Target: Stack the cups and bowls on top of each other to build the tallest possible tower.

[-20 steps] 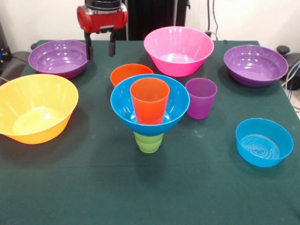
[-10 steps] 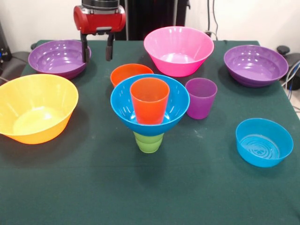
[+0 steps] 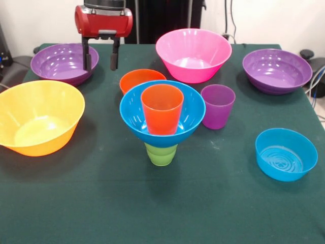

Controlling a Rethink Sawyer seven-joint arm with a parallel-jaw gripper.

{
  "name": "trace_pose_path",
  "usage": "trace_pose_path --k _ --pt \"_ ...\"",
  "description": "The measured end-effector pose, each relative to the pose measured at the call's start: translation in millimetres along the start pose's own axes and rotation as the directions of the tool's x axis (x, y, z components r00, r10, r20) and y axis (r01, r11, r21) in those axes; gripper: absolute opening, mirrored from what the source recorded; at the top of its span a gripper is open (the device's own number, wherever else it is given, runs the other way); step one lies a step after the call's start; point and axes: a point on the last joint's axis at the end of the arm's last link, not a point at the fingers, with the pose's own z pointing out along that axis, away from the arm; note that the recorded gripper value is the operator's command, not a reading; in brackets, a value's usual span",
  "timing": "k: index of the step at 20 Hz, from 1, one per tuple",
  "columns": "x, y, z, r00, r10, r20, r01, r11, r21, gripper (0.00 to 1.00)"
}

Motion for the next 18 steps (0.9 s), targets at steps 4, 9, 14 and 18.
trace_pose_path --k 4,9,14,18 --pt "4.7 -6.5 0.1 0.9999 0.015 0.000 -0.015 0.9999 0.003 1.00" --pt "6.7 -5.9 3.7 0.9998 0.021 -0.001 -0.021 0.9998 -0.006 1.00" --pt "4.7 3.8 11.3 0.9998 0.019 0.002 -0.018 0.9993 -0.032 1.00" --pt "1.2 9.7 15.3 0.9998 0.018 0.011 -0.017 0.9986 -0.051 1.00"
